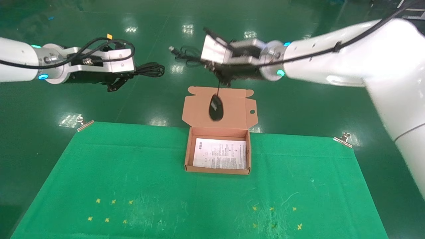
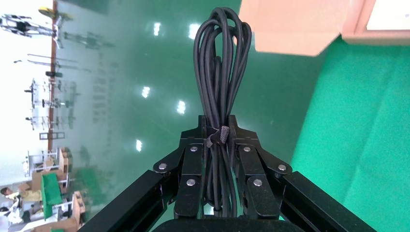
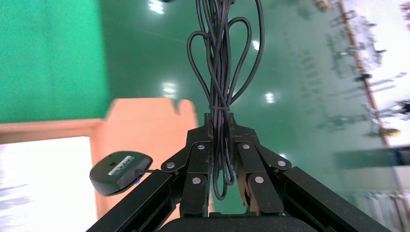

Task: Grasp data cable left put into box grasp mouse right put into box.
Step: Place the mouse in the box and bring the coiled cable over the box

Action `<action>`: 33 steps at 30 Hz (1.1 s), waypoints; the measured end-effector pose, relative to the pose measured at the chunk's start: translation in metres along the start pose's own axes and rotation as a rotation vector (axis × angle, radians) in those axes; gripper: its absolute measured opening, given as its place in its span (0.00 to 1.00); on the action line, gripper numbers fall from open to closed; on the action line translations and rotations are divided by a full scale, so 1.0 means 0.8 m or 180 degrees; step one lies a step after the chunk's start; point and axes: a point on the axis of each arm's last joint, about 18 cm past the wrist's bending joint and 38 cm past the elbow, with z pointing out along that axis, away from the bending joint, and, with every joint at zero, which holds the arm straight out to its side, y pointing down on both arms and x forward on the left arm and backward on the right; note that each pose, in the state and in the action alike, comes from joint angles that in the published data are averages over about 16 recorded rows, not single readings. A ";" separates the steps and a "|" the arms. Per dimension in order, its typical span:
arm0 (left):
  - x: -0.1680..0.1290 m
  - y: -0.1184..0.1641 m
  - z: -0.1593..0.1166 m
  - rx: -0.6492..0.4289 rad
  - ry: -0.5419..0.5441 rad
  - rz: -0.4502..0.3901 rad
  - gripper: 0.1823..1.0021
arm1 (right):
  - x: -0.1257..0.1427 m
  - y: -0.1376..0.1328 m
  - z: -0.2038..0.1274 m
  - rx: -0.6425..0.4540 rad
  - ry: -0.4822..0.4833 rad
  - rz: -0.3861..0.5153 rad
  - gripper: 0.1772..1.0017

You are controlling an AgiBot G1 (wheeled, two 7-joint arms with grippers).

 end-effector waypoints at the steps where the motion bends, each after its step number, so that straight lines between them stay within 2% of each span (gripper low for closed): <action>1: 0.003 0.003 -0.001 -0.0026 0.0016 -0.0007 0.09 | -0.007 0.001 0.003 -0.0002 -0.0035 0.0009 0.06; 12: 0.022 0.028 -0.015 -0.0298 0.0109 -0.0070 0.09 | -0.069 0.005 0.031 -0.0024 -0.0324 0.0099 0.06; 21: 0.028 0.032 -0.024 -0.0380 0.0115 -0.0090 0.09 | -0.109 0.013 0.048 -0.0075 -0.0455 0.0222 0.06; 27: 0.030 0.031 -0.025 -0.0389 0.0107 -0.0093 0.09 | -0.136 0.031 0.057 -0.0175 -0.0537 0.0413 0.06; 33: 0.031 0.030 -0.026 -0.0394 0.0104 -0.0094 0.09 | -0.162 0.064 0.063 -0.0379 -0.0598 0.0680 0.06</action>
